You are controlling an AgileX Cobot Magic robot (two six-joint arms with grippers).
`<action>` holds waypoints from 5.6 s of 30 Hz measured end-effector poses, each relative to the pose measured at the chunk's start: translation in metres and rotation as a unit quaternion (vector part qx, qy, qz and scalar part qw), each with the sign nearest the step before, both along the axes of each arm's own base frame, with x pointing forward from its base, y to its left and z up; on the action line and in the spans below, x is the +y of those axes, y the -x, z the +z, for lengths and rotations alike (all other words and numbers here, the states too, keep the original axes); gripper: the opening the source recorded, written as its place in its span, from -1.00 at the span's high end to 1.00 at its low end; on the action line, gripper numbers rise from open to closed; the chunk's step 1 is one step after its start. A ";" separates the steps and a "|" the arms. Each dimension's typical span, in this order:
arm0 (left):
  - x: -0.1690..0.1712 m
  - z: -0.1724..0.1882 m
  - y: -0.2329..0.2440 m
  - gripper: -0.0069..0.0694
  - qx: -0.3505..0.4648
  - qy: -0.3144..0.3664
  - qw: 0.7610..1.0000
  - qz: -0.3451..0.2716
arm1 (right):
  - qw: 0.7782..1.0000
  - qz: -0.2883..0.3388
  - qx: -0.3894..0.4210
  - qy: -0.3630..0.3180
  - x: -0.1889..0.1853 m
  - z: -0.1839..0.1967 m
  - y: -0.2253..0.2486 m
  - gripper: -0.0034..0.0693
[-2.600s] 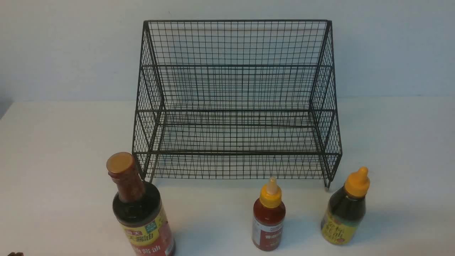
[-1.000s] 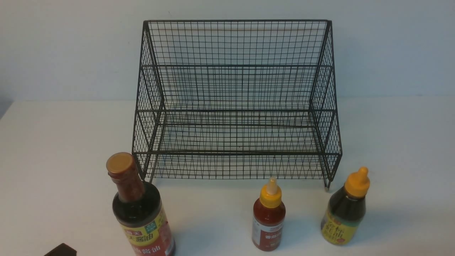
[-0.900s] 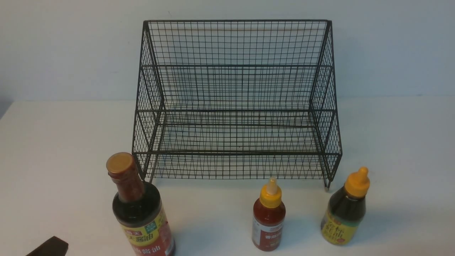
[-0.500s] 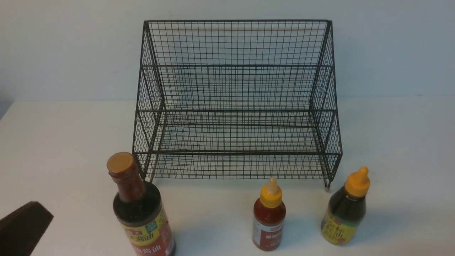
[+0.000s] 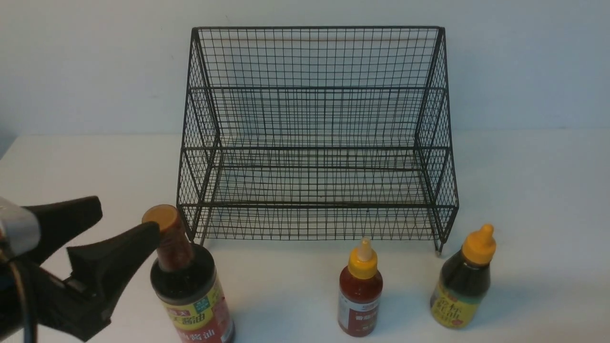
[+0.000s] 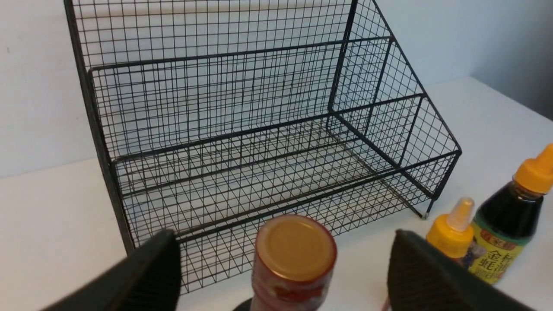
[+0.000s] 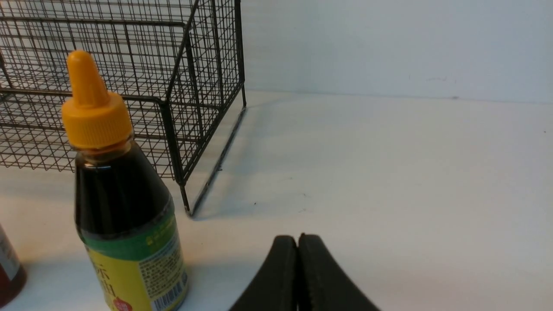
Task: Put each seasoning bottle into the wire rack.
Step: Use the left arm to grab the condiment bottle closest to it, then use the left arm to put the condiment bottle back on the shelf, then use the right arm to grab the condiment bottle closest to it
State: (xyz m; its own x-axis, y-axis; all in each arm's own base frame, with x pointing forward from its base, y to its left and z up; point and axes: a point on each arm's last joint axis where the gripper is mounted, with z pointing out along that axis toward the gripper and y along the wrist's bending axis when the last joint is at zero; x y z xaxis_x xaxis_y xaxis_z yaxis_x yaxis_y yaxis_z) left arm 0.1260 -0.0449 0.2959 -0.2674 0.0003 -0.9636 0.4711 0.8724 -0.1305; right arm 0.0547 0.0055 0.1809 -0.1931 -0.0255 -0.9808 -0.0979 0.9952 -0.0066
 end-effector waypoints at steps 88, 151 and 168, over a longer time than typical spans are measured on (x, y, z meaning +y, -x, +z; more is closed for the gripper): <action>-0.023 0.048 -0.270 0.11 0.036 -0.061 0.980 -0.185 | 1.000 0.000 0.000 0.000 0.000 0.000 0.000 0.95; 0.012 0.130 -0.045 0.83 0.200 -0.152 0.966 -0.062 | 1.000 0.000 0.000 0.000 0.000 0.000 0.000 0.95; 0.000 -0.007 0.078 0.83 0.019 0.022 0.999 0.014 | 1.000 0.000 0.000 0.000 0.000 0.000 0.000 0.95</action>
